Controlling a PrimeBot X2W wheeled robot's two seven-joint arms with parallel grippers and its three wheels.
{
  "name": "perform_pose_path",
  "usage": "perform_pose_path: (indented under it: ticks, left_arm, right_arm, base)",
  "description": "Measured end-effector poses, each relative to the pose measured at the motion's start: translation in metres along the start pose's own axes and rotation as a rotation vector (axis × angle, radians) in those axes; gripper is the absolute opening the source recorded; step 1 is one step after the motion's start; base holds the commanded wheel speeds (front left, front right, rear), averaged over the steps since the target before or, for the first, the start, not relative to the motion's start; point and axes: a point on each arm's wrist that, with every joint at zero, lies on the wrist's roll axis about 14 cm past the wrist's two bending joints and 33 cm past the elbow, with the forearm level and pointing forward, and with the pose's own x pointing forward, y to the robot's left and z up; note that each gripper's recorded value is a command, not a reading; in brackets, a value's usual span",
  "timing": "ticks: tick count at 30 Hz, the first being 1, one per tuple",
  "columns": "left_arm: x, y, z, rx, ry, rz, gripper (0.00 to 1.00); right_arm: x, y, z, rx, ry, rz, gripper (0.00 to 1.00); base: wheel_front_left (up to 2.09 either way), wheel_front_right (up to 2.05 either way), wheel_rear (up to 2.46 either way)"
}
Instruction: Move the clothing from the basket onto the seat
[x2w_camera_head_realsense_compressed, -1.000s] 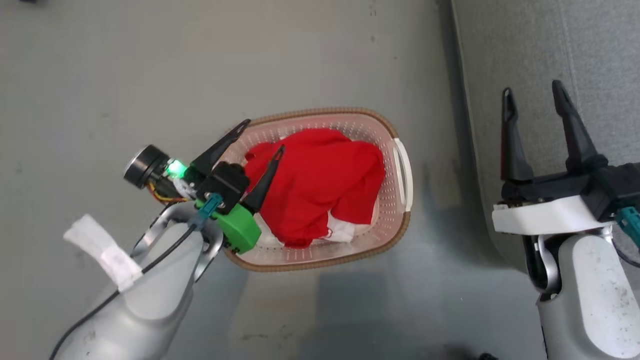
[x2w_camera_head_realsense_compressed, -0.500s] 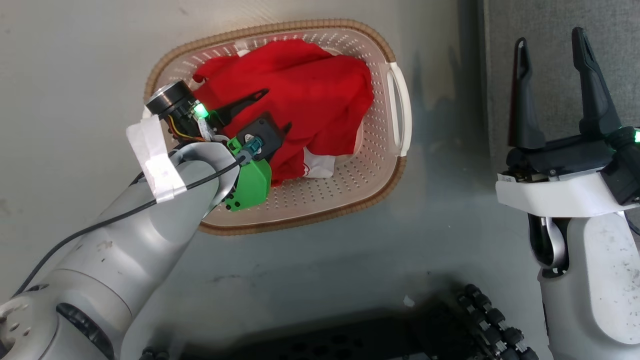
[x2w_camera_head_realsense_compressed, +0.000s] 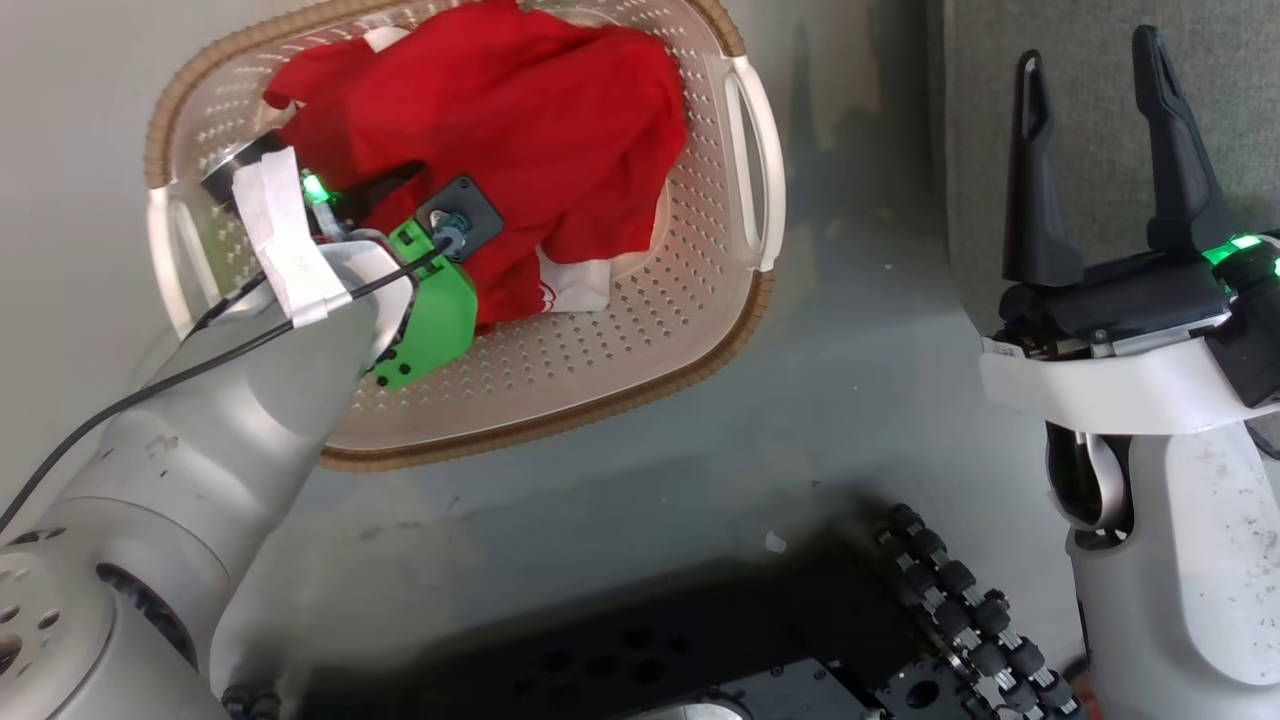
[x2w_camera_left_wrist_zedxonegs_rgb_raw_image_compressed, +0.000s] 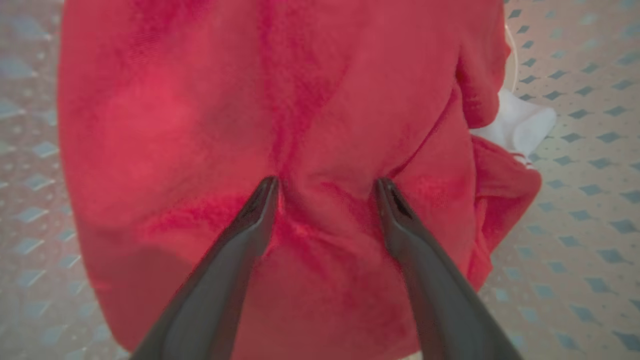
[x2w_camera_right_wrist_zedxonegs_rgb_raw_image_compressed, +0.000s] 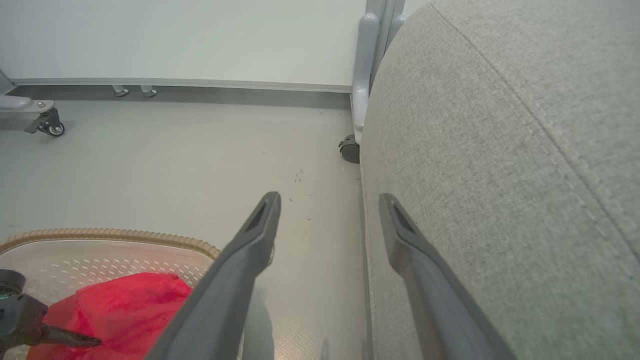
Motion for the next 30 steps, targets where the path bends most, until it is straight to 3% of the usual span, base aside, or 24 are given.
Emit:
perform_pose_path:
  ticks: [7,8,10,20,30]
  left_arm:
    - [0.013,0.008,-0.019,0.035,0.088,0.004,1.00]
    - [0.014,0.009,-0.021,0.037,0.095,0.005,0.73]
    - [0.016,0.010,-0.024,0.042,0.101,0.005,0.00]
    - [0.010,0.019,-0.002,0.046,-0.006,0.040,0.00]
    - [-0.027,0.008,0.045,-0.070,-0.187,0.096,0.00]
  right_arm:
    - [-0.002,-0.002,-0.010,0.000,0.025,-0.003,1.00]
    - [-0.002,-0.002,-0.011,0.000,0.028,-0.003,1.00]
    - [-0.002,-0.002,-0.013,0.000,0.032,-0.003,1.00]
    - [-0.003,-0.003,-0.011,0.011,0.034,-0.007,1.00]
    - [-0.009,-0.003,0.018,0.038,-0.017,-0.016,1.00]
  base:
    - [0.00,0.00,0.00]
    - [0.00,0.00,0.00]
    - [0.00,0.00,0.00]
    - [0.00,0.00,0.00]
    - [0.00,0.00,0.00]
